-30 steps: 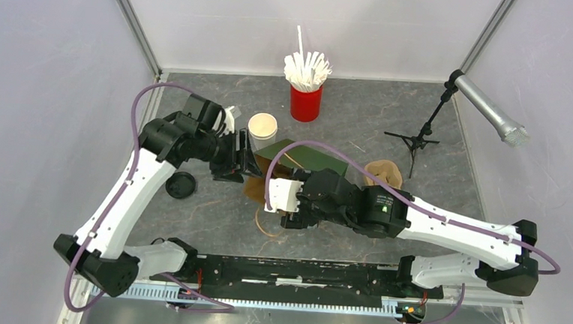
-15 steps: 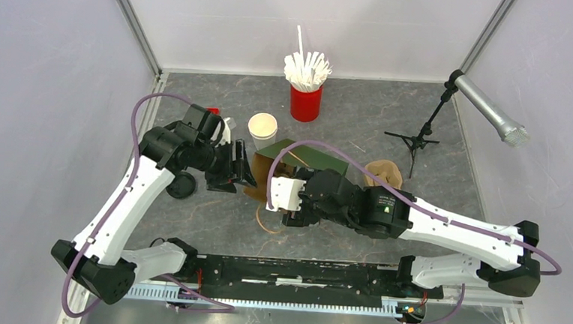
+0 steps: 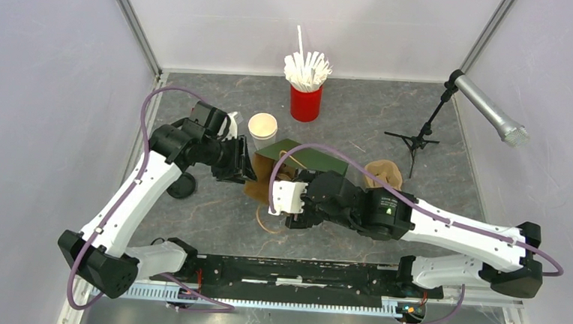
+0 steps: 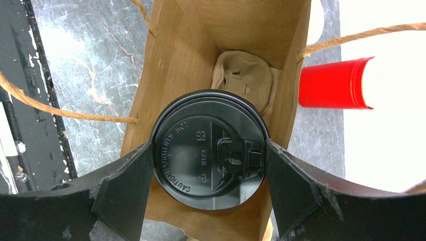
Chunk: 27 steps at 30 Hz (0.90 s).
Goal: Pack the takeout coffee
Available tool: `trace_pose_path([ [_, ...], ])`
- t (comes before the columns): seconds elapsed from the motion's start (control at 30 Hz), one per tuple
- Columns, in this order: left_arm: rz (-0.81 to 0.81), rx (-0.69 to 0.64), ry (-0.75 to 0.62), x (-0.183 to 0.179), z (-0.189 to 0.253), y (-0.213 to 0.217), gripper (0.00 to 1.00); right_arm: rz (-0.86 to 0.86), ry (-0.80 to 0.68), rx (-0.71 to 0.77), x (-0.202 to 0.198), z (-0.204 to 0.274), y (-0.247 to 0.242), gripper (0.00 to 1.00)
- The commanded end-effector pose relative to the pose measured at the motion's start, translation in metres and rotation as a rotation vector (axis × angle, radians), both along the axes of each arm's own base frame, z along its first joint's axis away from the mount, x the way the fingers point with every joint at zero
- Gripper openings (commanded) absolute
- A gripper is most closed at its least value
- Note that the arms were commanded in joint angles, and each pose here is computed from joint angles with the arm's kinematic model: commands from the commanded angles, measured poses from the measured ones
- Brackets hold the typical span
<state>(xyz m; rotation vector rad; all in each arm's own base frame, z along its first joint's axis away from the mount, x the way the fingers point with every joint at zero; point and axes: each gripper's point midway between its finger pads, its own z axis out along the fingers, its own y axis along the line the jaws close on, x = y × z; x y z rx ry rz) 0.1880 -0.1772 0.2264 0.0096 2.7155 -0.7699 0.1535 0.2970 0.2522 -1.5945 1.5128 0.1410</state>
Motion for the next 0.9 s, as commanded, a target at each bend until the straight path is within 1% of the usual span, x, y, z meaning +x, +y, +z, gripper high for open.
trace_pose_path([
  [0.0, -0.069, -0.005, -0.072, 0.011, -0.001, -0.005, 0.40, 0.026, -0.046, 0.005, 0.005, 0.015, 0.012, 0.62],
  [0.03, -0.073, -0.013, -0.071, 0.010, 0.000, -0.006, 0.33, 0.033, -0.052, -0.004, 0.006, 0.014, 0.013, 0.62],
  [0.1, -0.083, -0.030, -0.072, 0.009, 0.003, -0.009, 0.23, 0.051, -0.067, -0.030, 0.008, 0.010, 0.015, 0.63],
  [0.17, -0.096, -0.056, -0.078, 0.007, 0.006, -0.012, 0.16, 0.084, -0.087, -0.052, 0.009, 0.006, 0.020, 0.63],
  [0.3, -0.139, -0.101, -0.074, 0.001, 0.011, -0.019, 0.07, 0.120, -0.135, -0.077, 0.016, 0.000, 0.030, 0.61],
  [0.43, -0.156, -0.117, -0.065, -0.003, 0.011, -0.021, 0.03, 0.122, -0.173, -0.150, 0.025, -0.011, 0.031, 0.61],
  [0.53, -0.164, -0.121, -0.056, -0.004, 0.009, -0.022, 0.02, 0.130, -0.196, -0.176, 0.029, -0.017, 0.029, 0.62],
  [0.73, -0.172, -0.133, -0.050, -0.006, 0.012, -0.024, 0.02, 0.158, -0.176, -0.150, 0.043, -0.026, 0.021, 0.62],
  [0.87, -0.173, -0.142, -0.026, -0.010, 0.012, -0.025, 0.02, 0.181, -0.175, -0.129, 0.044, -0.029, 0.022, 0.62],
])
